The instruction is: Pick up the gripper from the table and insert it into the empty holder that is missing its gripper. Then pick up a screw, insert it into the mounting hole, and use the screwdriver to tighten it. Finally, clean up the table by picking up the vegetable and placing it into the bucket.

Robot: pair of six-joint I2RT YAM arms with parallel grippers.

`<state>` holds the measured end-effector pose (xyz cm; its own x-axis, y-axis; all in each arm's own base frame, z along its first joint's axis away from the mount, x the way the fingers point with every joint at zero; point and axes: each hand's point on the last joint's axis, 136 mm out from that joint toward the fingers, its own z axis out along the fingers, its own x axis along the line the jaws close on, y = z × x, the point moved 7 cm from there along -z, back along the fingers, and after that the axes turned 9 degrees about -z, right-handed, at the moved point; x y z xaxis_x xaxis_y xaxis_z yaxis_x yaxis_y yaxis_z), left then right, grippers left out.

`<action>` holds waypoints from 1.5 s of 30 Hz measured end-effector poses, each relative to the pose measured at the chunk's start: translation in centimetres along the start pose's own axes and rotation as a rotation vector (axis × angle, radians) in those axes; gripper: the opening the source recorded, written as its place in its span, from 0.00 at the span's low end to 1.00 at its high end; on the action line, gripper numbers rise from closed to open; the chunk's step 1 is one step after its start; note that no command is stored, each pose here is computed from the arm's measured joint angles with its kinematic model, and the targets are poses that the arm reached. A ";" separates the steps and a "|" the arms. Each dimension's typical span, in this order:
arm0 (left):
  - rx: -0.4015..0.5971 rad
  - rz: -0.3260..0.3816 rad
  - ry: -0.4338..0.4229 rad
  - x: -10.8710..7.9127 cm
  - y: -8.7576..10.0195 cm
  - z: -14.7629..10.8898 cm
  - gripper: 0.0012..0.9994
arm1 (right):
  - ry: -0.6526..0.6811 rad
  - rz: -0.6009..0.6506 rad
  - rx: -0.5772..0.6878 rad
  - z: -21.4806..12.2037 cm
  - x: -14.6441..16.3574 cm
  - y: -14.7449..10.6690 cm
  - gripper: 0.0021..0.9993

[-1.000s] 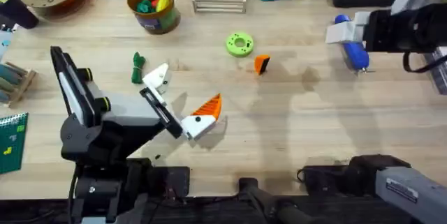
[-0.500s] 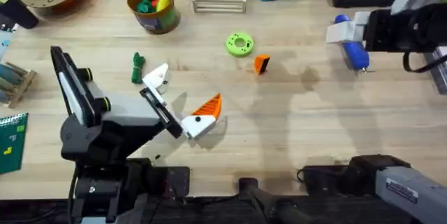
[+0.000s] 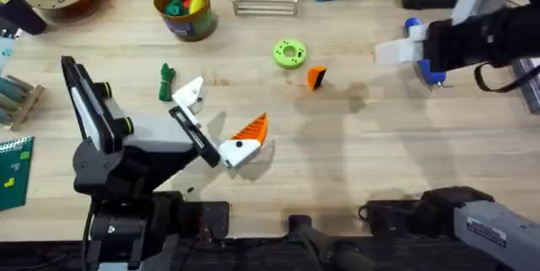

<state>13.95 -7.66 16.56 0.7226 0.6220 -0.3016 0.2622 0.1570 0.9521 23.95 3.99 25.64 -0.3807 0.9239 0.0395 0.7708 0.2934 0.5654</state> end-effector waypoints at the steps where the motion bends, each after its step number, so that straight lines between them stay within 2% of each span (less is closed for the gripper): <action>1: 0.000 0.000 0.000 0.0 0.0 0.0 0.97 | 0.013 -0.022 0.010 0.1 0.5 0.1 0.88; 10: 0.000 0.000 0.000 0.0 0.0 0.0 0.97 | 0.124 -0.207 0.119 1.2 4.7 3.3 0.88; 19: 0.000 0.000 0.000 0.0 0.0 0.0 0.97 | 0.151 -0.343 0.302 6.6 7.7 4.8 0.89; 27: 0.000 0.000 0.000 0.0 0.0 0.0 0.97 | 0.155 -0.390 0.402 11.3 8.4 5.5 0.88; 35: 0.000 0.000 0.000 0.0 0.0 0.0 0.97 | 0.168 -0.430 0.489 14.3 8.7 4.5 0.88; 40: 0.000 0.000 0.000 0.0 0.0 0.0 0.97 | 0.161 -0.389 0.521 15.5 9.0 4.1 0.88; 45: 0.000 0.000 0.000 0.0 0.0 0.0 0.97 | 0.135 -0.307 0.479 16.1 9.1 4.8 0.88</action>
<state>13.95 -7.66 16.56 0.7225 0.6220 -0.3018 0.2626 0.1570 0.9521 32.39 17.75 15.42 -0.6608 0.7485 0.0551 0.7478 0.6504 0.1332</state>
